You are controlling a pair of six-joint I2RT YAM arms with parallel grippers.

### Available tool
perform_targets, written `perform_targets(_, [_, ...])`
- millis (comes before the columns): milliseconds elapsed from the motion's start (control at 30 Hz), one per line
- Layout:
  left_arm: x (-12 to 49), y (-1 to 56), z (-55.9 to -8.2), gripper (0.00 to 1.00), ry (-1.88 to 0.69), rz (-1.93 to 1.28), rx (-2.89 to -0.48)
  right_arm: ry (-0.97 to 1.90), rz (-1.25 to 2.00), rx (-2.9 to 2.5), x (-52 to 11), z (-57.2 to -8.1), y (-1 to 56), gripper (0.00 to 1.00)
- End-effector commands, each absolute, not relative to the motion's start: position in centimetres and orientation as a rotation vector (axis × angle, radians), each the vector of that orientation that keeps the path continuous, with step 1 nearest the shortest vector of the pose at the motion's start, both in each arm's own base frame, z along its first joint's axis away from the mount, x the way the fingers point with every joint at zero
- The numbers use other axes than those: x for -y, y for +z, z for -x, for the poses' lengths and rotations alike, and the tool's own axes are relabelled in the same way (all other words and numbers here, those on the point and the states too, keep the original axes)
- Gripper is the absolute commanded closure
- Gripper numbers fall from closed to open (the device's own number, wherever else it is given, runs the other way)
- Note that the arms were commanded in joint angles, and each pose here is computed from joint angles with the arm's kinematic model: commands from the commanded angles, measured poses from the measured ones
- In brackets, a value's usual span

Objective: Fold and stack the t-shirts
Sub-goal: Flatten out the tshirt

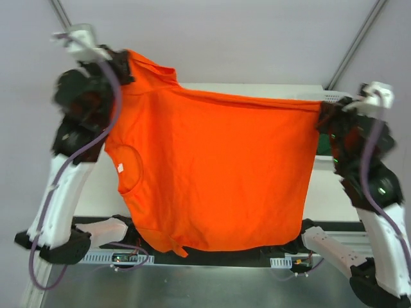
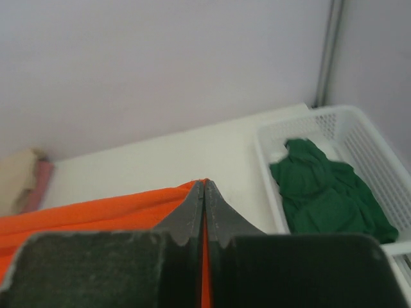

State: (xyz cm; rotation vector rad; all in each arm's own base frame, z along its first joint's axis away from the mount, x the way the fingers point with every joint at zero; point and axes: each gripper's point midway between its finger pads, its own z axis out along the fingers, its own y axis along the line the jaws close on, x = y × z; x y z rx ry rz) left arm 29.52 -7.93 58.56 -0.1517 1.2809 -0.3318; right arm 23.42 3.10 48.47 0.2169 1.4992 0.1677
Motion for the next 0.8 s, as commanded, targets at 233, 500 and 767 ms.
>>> perform_targets(233, [11.5, 22.6, -50.7, 1.0, 0.045, -0.145, -2.007, 0.005, -0.285, -2.006, -4.9, -40.4, 22.0, 1.0])
perform_targets(500, [12.6, 10.6, -55.5, 1.0, 0.124, -0.194, -2.196, -0.079, -0.261, -2.289, -5.6, -45.7, 10.2, 1.0])
perform_targets(767, [12.4, 11.6, -56.1, 1.0, 0.134, -0.157, -2.195, -0.098, -0.266, -2.304, -5.3, -46.2, 10.1, 1.0])
